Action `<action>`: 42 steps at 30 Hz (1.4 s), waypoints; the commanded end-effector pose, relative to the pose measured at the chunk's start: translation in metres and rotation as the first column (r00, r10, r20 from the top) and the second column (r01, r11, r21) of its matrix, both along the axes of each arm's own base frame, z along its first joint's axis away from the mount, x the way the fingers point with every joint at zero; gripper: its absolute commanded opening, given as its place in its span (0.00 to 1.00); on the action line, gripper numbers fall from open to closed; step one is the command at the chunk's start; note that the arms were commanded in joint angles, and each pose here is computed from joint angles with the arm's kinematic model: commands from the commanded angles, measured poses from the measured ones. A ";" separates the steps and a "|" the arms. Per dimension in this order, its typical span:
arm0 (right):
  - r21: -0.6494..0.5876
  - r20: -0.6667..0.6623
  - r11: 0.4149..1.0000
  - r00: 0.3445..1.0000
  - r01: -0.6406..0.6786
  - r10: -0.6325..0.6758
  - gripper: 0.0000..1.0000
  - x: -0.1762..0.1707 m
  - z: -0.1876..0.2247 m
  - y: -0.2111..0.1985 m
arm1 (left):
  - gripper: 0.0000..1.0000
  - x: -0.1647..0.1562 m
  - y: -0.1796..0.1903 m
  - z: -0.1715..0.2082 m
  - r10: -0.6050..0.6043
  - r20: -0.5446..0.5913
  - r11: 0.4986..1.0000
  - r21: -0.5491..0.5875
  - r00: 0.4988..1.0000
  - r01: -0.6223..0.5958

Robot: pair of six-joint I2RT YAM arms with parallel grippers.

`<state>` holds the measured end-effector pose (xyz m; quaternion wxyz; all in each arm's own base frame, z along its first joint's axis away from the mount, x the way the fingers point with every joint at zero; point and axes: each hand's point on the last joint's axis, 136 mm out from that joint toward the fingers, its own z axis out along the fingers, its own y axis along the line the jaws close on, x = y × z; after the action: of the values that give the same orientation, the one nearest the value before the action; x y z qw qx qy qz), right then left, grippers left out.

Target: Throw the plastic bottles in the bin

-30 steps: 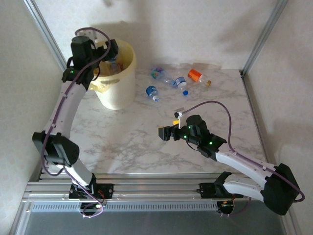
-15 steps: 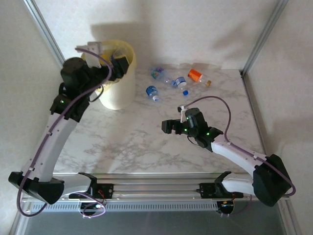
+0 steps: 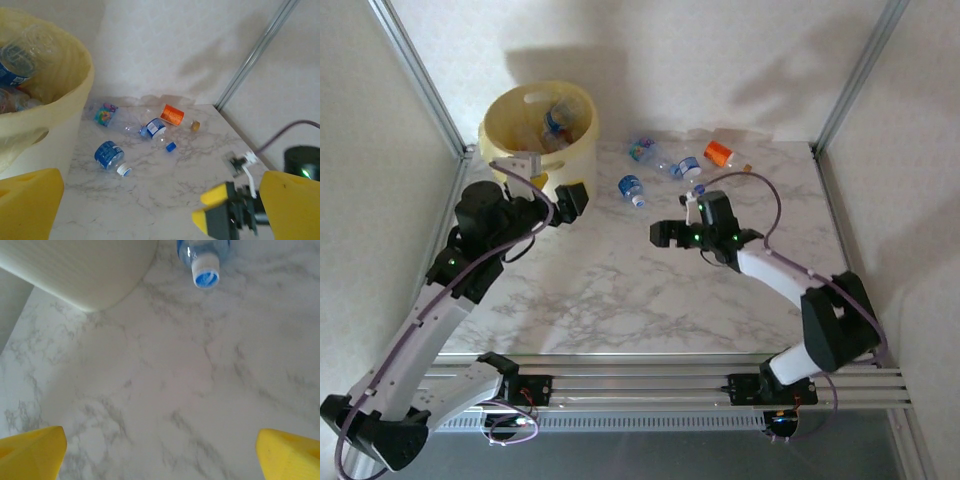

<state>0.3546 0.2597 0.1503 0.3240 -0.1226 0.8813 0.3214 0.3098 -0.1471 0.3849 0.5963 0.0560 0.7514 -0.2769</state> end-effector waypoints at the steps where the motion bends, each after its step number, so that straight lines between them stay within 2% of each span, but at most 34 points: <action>1: 0.016 0.024 0.999 0.998 -0.050 0.049 0.96 0.028 0.010 0.014 | 1.00 -0.016 -0.001 0.010 -0.029 0.053 0.998 -0.051 0.998 0.031; 8: 0.034 -0.055 0.998 0.997 -0.053 0.055 0.91 0.090 -0.014 0.036 | 1.00 -0.029 -0.004 -0.010 -0.067 0.017 0.994 -0.087 0.998 0.068; 17: 0.050 -0.100 0.998 0.995 -0.027 0.032 0.89 0.140 -0.048 0.050 | 1.00 -0.043 0.003 -0.016 -0.059 0.011 0.994 -0.095 0.998 0.060; 29: 0.095 -0.161 0.995 0.986 -0.036 0.051 0.84 0.163 -0.085 0.070 | 1.00 -0.046 0.007 -0.025 -0.044 -0.021 0.994 -0.103 0.999 0.042; 42: 0.117 -0.186 0.992 0.981 -0.038 0.060 0.80 0.168 -0.098 0.082 | 1.00 -0.043 0.009 -0.025 -0.025 -0.029 0.995 -0.097 0.999 0.022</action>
<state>0.5225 0.3342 0.0568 0.2460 -0.0946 0.8875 0.3779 0.2685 -0.1391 0.3556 0.5816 0.0384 0.7475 -0.3185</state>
